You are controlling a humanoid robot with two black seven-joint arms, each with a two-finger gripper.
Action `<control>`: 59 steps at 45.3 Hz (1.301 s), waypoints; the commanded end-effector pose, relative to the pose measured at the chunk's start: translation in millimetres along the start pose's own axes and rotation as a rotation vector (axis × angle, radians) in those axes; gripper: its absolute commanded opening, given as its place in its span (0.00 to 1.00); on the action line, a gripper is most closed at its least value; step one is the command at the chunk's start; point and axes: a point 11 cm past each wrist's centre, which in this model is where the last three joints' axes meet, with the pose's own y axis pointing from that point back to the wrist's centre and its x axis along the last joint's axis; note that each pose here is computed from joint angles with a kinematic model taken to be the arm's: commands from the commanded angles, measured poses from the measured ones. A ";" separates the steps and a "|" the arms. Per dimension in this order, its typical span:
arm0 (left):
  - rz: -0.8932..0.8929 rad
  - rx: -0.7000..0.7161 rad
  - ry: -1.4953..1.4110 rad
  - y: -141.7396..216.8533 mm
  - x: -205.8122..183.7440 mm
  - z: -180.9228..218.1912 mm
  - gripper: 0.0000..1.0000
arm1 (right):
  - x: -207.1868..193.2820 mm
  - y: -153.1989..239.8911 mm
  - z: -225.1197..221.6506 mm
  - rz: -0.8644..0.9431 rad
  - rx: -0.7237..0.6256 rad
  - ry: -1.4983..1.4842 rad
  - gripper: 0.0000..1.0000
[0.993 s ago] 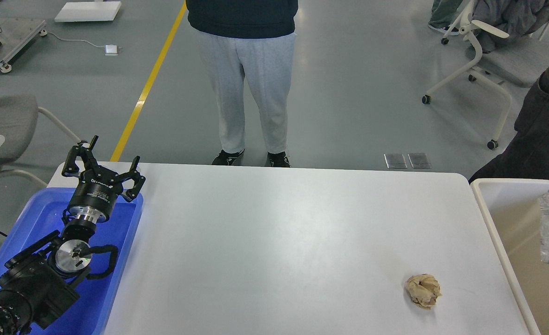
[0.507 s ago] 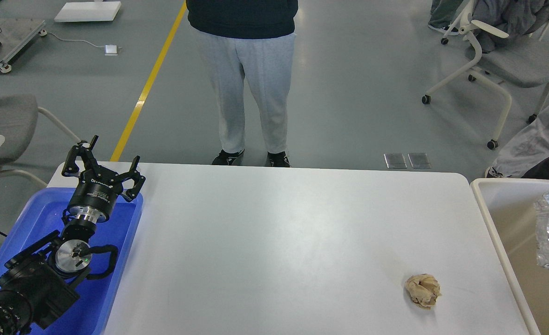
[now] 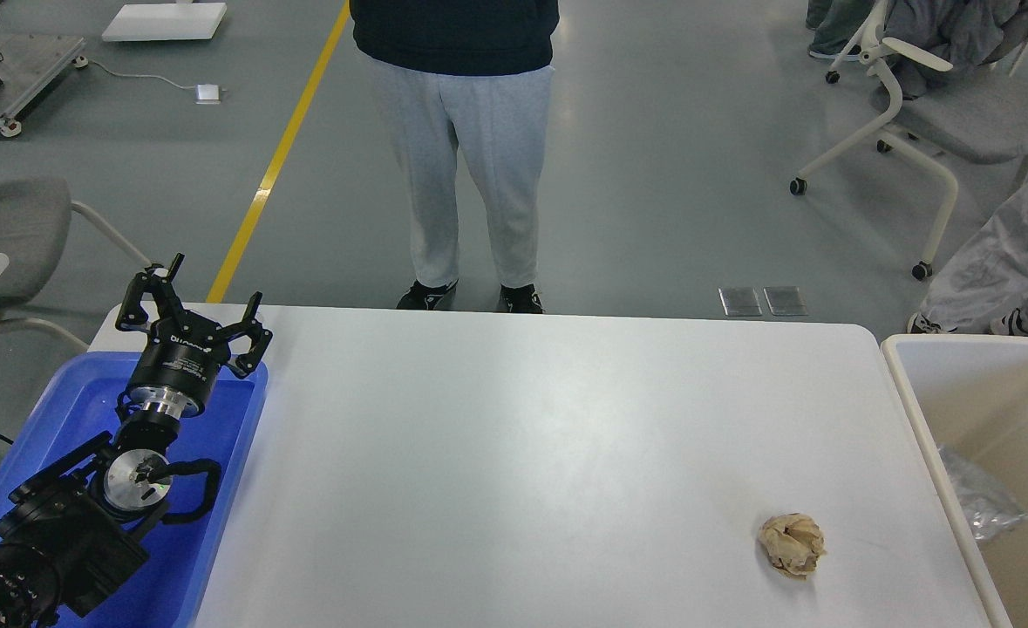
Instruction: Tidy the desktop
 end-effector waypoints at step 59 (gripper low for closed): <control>-0.001 0.001 0.000 -0.1 -0.2 -0.2 1.00 | 7.6 39.3 -171.4 -0.396 0.440 -0.757 1.00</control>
